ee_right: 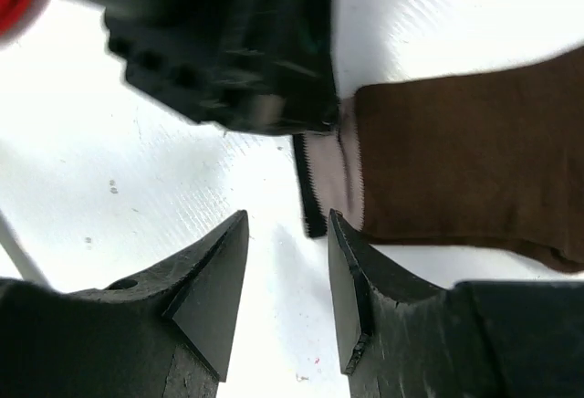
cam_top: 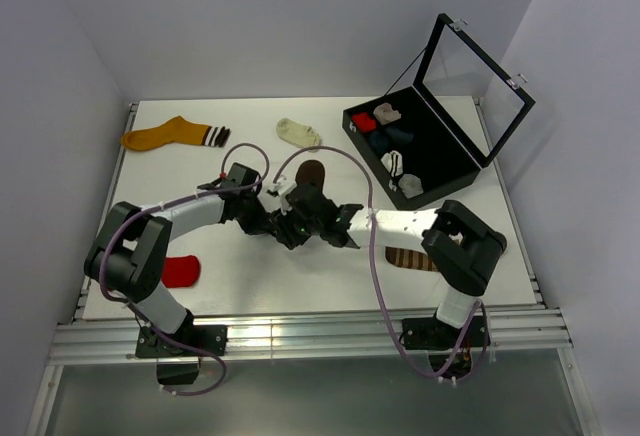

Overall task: Roll the socks
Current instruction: Roll the sock at the center of the board.

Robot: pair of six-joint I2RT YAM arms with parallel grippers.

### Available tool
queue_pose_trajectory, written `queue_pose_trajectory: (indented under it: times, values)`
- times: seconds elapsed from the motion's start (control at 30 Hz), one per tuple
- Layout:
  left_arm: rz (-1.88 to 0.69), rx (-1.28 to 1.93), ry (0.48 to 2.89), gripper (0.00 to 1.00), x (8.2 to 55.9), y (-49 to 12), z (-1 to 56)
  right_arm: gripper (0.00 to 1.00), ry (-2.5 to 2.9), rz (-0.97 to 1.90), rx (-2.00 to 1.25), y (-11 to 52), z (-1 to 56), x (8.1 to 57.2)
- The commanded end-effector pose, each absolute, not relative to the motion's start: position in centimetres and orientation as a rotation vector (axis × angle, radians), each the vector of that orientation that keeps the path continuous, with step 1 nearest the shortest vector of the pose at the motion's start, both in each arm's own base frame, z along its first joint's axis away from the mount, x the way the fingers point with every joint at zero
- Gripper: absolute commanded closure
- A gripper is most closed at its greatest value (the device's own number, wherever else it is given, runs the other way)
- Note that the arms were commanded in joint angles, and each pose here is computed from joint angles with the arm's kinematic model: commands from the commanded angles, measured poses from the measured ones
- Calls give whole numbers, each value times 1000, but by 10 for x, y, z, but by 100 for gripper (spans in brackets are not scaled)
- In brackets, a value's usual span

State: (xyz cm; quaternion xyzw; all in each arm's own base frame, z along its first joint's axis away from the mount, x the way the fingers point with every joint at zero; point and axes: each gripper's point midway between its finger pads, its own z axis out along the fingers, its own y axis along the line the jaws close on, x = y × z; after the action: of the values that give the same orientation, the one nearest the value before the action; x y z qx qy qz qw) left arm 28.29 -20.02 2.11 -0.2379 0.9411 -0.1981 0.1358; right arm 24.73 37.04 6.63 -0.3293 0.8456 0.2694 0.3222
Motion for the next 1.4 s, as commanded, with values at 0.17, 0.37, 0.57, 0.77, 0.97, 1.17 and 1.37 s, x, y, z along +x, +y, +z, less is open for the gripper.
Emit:
queue_pose_trajectory:
  times: [0.17, 0.37, 0.57, 0.77, 0.97, 1.17, 1.37]
  values:
    - [-507, -643, 2784, 97, 275, -195, 12, 53, 2062, 500, -966, 382, 62, 259]
    - [-508, -642, 2796, 97, 274, -196, 10, 60, 2072, 493, -992, 387, 46, 259]
    - [-511, -635, 2789, 91, 275, -195, 10, 84, 2083, 522, -1001, 390, 38, 255]
    - [-519, -644, 2708, 71, 280, -190, 23, 100, 2173, 766, -962, 391, 43, 243]
    - [-574, -698, 2638, 36, 276, -182, 35, 100, 2297, 1106, -760, 384, 54, 250]
    - [-689, -713, 2528, 23, 274, -183, 53, 100, 2376, 1452, -534, 373, 63, 255]
    - [-746, -701, 2502, 28, 277, -189, 52, 100, 2479, 1588, -374, 364, 44, 256]
